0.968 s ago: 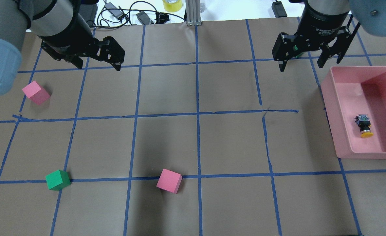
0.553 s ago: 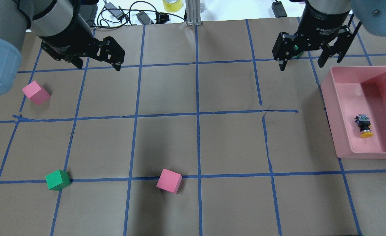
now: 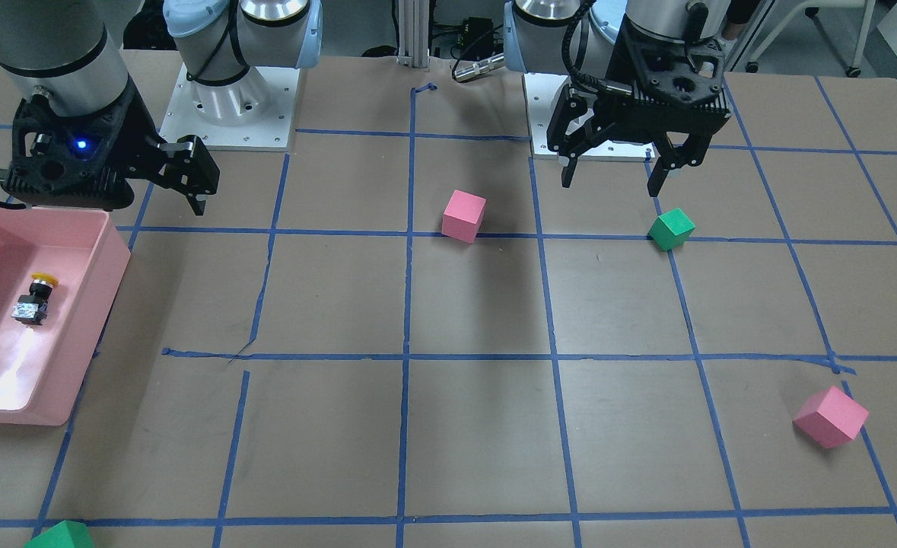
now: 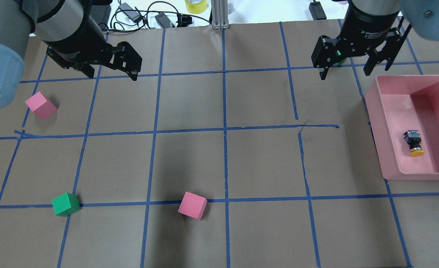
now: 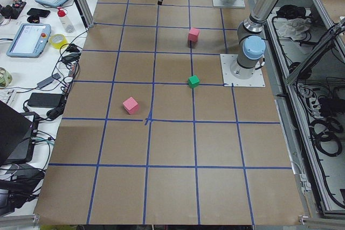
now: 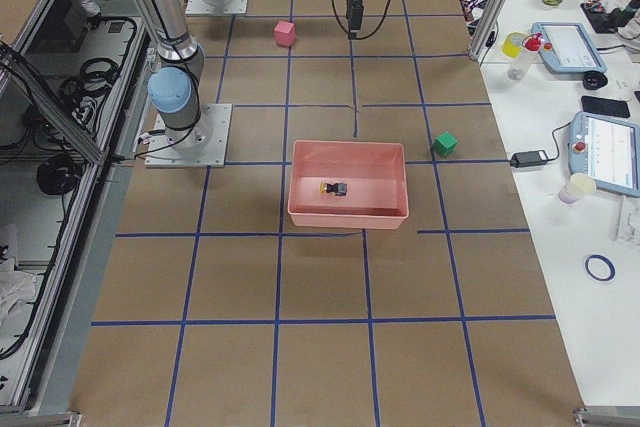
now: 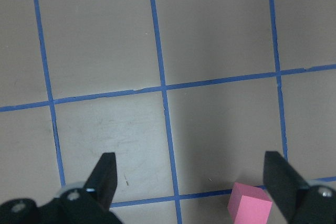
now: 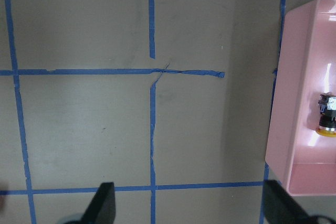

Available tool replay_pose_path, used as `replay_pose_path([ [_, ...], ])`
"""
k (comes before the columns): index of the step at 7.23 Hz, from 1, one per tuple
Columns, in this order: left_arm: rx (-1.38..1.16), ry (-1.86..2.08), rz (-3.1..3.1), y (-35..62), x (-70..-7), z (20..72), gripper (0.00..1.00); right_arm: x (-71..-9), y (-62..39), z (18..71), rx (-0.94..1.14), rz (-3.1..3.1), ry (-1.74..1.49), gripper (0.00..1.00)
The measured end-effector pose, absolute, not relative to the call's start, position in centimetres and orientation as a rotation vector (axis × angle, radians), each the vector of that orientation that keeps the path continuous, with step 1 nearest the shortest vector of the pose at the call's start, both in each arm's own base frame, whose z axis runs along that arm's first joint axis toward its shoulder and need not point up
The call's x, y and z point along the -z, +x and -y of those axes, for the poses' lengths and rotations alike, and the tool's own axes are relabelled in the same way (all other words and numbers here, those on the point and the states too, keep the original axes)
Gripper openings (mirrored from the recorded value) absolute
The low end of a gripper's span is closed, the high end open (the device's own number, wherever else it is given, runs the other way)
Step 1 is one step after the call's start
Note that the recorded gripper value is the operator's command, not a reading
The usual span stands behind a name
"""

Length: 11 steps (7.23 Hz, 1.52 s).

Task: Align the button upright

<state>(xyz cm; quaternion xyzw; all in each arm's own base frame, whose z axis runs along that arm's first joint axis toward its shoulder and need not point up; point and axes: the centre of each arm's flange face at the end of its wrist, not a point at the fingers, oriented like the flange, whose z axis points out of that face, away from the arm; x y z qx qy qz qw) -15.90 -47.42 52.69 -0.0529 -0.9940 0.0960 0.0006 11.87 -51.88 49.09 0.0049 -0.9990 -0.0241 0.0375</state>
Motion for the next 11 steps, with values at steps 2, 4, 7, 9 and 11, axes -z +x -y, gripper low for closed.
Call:
replay_pose_path([
  [2,-0.302,-0.166,3.122,-15.9,-52.7,47.4,1.0,-48.8,11.2,52.2,0.073,3.064,-0.004,1.0],
  [4,-0.301,-0.166,3.122,-15.9,-52.7,47.4,1.0,-48.3,8.8,52.7,0.086,3.064,-0.069,1.0],
  [7,-0.299,-0.166,3.122,-15.9,-52.7,47.4,1.0,-47.6,2.9,53.4,0.115,3.062,-0.213,1.0],
  [9,-0.298,-0.166,3.122,-15.9,-52.7,47.4,1.0,-47.2,-0.2,53.6,0.12,3.059,-0.28,1.0],
  [11,-0.297,-0.166,3.122,-15.9,-52.7,47.3,1.0,-46.2,-3.7,54.1,0.043,3.024,-0.23,1.0],
])
